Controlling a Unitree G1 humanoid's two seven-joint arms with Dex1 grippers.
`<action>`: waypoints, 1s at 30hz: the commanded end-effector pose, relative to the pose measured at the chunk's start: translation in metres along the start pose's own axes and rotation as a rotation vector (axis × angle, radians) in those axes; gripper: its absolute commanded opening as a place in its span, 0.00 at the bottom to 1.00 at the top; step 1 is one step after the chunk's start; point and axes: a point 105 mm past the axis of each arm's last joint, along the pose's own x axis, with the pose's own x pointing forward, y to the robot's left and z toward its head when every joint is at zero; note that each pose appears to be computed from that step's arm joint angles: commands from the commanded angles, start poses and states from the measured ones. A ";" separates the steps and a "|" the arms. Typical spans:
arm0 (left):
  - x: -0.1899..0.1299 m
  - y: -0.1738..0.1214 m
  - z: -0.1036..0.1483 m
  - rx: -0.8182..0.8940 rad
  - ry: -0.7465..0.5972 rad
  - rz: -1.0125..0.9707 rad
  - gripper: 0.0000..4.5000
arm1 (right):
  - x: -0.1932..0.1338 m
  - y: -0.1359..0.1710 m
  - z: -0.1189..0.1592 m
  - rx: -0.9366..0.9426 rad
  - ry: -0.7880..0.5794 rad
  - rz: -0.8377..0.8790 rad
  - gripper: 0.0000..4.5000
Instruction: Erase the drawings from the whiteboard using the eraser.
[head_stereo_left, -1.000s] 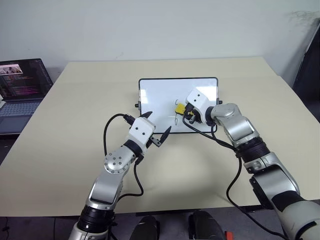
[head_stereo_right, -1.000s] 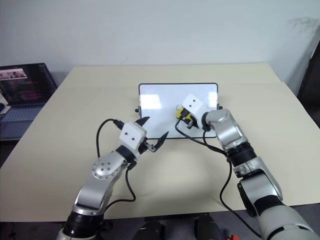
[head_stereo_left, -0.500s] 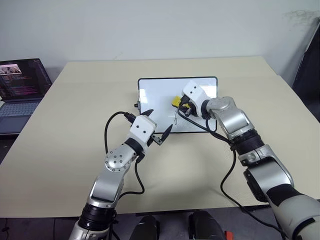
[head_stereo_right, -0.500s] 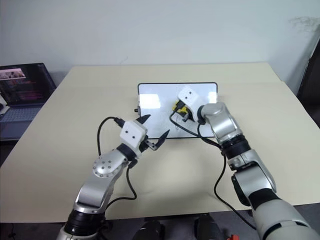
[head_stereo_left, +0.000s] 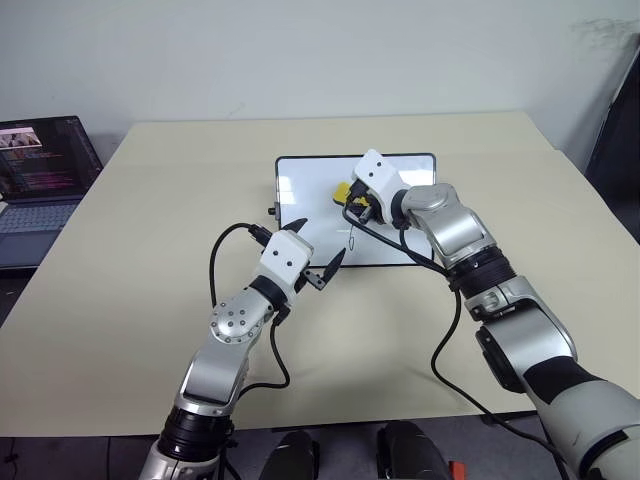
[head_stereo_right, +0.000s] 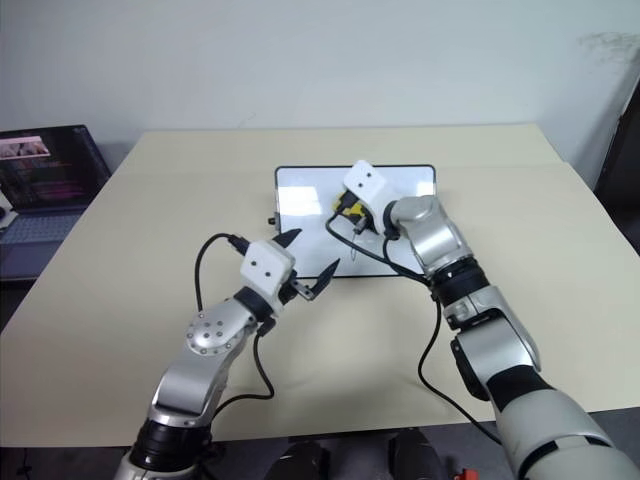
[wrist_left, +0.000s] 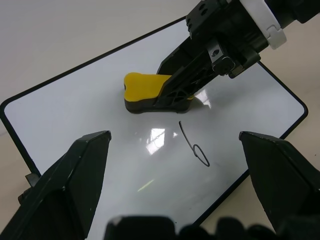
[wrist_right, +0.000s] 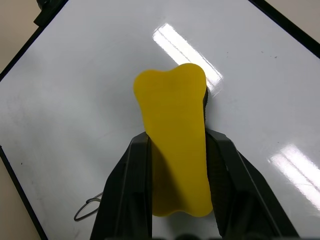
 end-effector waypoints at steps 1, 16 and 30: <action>0.000 0.002 0.015 0.021 -0.053 0.013 1.00 | -0.006 -0.006 0.007 -0.030 -0.025 -0.013 0.25; 0.002 0.000 0.018 0.019 -0.065 -0.002 1.00 | -0.035 -0.024 -0.066 -0.046 0.175 -0.035 0.25; 0.002 -0.003 0.019 0.017 -0.070 -0.010 1.00 | -0.060 -0.026 -0.041 0.004 0.079 -0.060 0.25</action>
